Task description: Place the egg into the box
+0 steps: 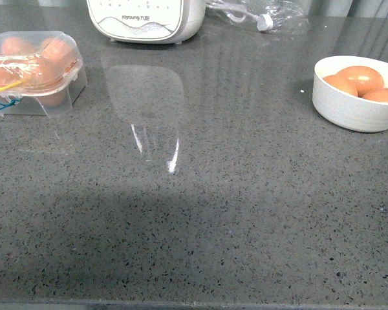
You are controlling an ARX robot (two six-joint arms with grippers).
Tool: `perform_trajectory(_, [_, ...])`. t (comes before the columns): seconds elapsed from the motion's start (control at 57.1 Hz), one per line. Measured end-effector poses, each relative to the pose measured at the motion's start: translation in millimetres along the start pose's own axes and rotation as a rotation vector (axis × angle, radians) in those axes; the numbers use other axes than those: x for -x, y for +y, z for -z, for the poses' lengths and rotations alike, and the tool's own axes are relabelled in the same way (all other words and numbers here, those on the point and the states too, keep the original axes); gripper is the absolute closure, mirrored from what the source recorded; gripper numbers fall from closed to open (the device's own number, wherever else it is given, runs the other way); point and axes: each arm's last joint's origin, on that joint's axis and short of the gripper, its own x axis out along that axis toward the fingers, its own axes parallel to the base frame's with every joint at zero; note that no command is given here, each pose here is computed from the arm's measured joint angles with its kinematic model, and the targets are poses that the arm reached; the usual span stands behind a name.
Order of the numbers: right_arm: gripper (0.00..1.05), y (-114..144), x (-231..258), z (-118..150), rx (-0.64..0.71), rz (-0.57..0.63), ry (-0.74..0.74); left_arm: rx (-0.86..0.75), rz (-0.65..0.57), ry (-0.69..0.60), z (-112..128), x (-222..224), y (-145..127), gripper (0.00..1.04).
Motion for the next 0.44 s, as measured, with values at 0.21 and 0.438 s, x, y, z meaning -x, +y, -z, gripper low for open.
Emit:
perform_trajectory(0.21, [0.07, 0.0, 0.0, 0.0, 0.0, 0.0, 0.0, 0.0, 0.0, 0.0, 0.0, 0.0, 0.0, 0.07])
perform_trajectory(0.438, [0.07, 0.0, 0.0, 0.0, 0.0, 0.0, 0.0, 0.0, 0.0, 0.0, 0.0, 0.0, 0.0, 0.07])
